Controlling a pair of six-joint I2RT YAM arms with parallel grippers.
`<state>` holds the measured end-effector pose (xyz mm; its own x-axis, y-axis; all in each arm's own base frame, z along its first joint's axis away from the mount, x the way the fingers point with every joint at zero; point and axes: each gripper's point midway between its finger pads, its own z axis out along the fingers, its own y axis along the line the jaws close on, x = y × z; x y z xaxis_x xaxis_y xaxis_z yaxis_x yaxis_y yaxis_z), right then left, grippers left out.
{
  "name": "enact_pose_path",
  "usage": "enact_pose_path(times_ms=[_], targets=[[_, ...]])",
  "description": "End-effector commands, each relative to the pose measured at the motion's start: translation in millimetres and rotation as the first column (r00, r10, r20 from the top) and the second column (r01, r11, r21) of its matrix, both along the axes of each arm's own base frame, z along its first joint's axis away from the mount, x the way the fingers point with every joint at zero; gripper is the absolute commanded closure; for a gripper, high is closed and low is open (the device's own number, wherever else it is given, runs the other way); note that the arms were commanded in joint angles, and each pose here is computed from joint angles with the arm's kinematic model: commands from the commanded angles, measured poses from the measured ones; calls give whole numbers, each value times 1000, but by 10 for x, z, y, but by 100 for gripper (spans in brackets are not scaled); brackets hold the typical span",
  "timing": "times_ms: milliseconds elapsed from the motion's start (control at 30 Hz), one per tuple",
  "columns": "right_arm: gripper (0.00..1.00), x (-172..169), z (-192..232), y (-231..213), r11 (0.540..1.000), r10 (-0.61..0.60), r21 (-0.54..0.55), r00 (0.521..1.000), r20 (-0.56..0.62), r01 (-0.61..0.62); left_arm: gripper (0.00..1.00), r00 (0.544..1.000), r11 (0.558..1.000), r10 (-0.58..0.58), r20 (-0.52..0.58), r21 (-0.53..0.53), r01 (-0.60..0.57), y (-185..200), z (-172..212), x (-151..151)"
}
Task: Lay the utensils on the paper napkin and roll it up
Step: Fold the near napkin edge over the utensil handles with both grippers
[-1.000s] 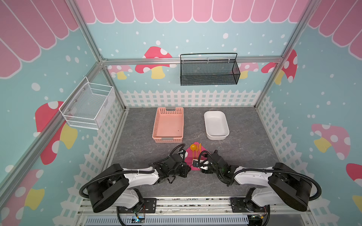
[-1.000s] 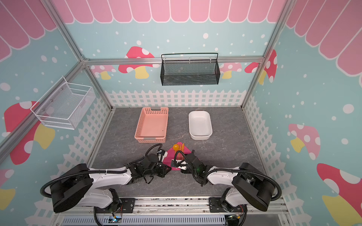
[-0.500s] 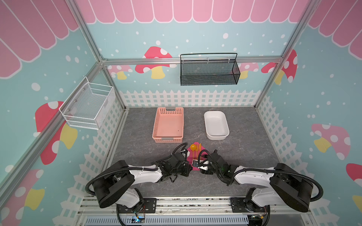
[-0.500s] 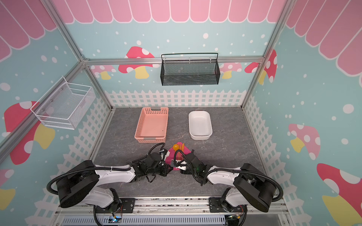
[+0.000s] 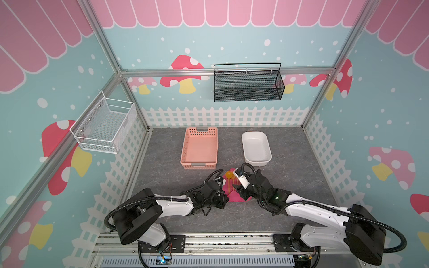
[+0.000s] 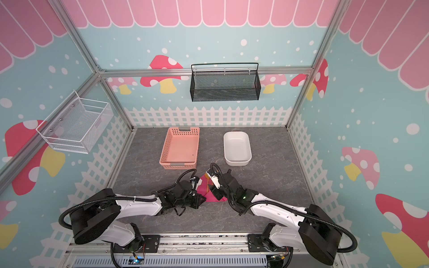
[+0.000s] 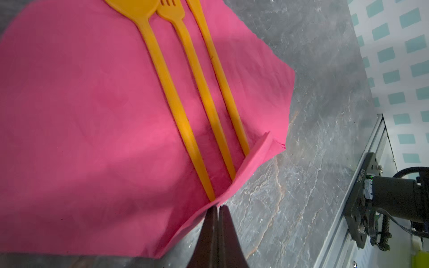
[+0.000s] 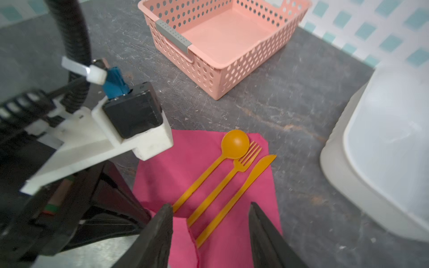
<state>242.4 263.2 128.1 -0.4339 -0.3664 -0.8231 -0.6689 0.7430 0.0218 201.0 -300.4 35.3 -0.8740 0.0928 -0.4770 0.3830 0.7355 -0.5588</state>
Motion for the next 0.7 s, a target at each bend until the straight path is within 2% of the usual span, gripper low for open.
enact_pose_path(times_ms=[0, 100, 200, 333, 667], targets=[[50, -198, -153, -21, 979, -104, 138, 948, -300, 151, 98, 1000, 1000, 5, 23, -16, -4, -72, 59, 67], [55, -289, -169, 12, 960, -88, 211, 912, -400, 185, 98, 1000, 1000, 12, 23, -12, -12, -62, 50, 80], [58, -369, -203, 54, 949, -37, 265, 894, -446, 171, 98, 999, 1000, 22, 24, -4, -22, -41, 26, 92], [60, -408, -301, 33, 939, -14, 291, 866, -500, 183, 98, 999, 1000, 24, 24, -5, -24, -49, 24, 99], [78, -448, -461, 80, 896, 70, 391, 804, -590, 210, 98, 1000, 1000, 27, 16, -1, -27, -59, -5, 121]])
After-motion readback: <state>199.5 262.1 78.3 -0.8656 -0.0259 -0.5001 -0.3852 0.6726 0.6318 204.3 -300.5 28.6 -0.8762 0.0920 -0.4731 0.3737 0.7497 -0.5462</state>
